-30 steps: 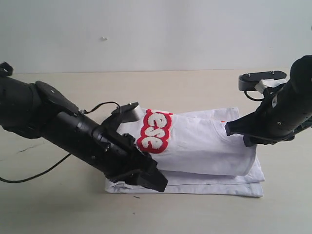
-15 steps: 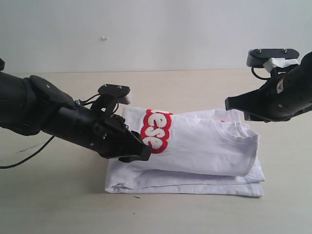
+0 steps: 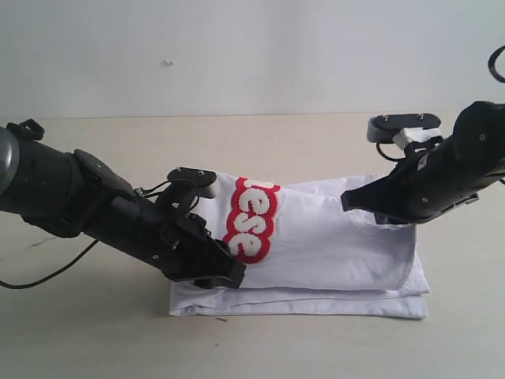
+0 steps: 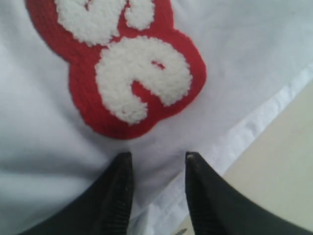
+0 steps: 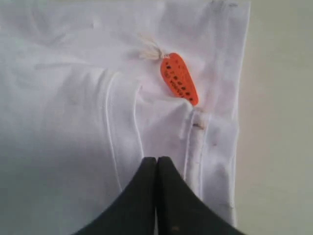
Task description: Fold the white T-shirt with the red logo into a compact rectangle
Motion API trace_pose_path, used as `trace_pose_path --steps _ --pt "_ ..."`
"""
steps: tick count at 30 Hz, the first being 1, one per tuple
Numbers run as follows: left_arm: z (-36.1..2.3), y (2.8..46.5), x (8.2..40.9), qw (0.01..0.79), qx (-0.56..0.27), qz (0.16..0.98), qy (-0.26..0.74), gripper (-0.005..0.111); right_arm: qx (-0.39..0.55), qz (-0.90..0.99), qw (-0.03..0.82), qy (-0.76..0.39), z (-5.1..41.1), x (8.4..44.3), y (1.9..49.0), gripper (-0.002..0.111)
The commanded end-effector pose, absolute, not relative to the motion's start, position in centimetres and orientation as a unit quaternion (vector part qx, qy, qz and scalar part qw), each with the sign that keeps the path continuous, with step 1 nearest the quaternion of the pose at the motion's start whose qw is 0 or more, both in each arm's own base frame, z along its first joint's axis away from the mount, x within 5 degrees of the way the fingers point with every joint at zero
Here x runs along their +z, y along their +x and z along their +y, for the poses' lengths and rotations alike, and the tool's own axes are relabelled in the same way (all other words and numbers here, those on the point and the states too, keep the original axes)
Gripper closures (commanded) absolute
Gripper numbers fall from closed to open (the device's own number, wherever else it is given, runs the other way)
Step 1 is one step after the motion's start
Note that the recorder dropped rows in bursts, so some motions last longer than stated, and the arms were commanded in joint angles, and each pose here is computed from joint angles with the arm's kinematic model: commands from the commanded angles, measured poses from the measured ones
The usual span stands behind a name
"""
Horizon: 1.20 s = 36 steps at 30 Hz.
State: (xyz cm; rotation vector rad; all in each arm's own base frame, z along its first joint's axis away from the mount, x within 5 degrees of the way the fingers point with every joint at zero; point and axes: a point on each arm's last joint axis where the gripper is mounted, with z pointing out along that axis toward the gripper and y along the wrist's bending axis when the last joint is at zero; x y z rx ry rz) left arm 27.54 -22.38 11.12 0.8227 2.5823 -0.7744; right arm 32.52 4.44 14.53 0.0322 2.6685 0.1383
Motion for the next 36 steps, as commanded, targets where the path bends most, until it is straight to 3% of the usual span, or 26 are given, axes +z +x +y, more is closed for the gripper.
trace_pose_path --steps 1,11,15,25,29,36 --pt "-22.5 27.0 10.6 0.138 -0.283 0.902 0.296 0.069 0.047 0.974 0.222 0.008 4.6 12.4 33.1 0.108" --pt "-22.0 27.7 10.3 0.16 -0.249 0.914 0.279 0.069 0.046 0.982 0.182 0.021 4.6 9.9 32.9 0.108" --pt "-20.0 28.7 10.0 0.148 -0.228 0.927 0.259 0.069 0.055 0.983 0.171 -0.021 6.6 9.7 32.5 0.108" --pt "-17.7 29.4 10.1 0.115 -0.248 0.931 0.24 0.069 0.079 0.979 0.187 -0.018 8.8 11.5 34.9 0.108" --pt "-17.7 29.5 11.2 0.137 -0.248 0.929 0.24 0.067 0.076 0.976 0.203 -0.027 8.7 12.3 35.1 0.108" --pt "-17.3 29.8 17.8 0.252 -0.242 0.905 0.24 0.06 0.031 0.945 0.324 -0.045 7.5 19.5 34.9 0.108"
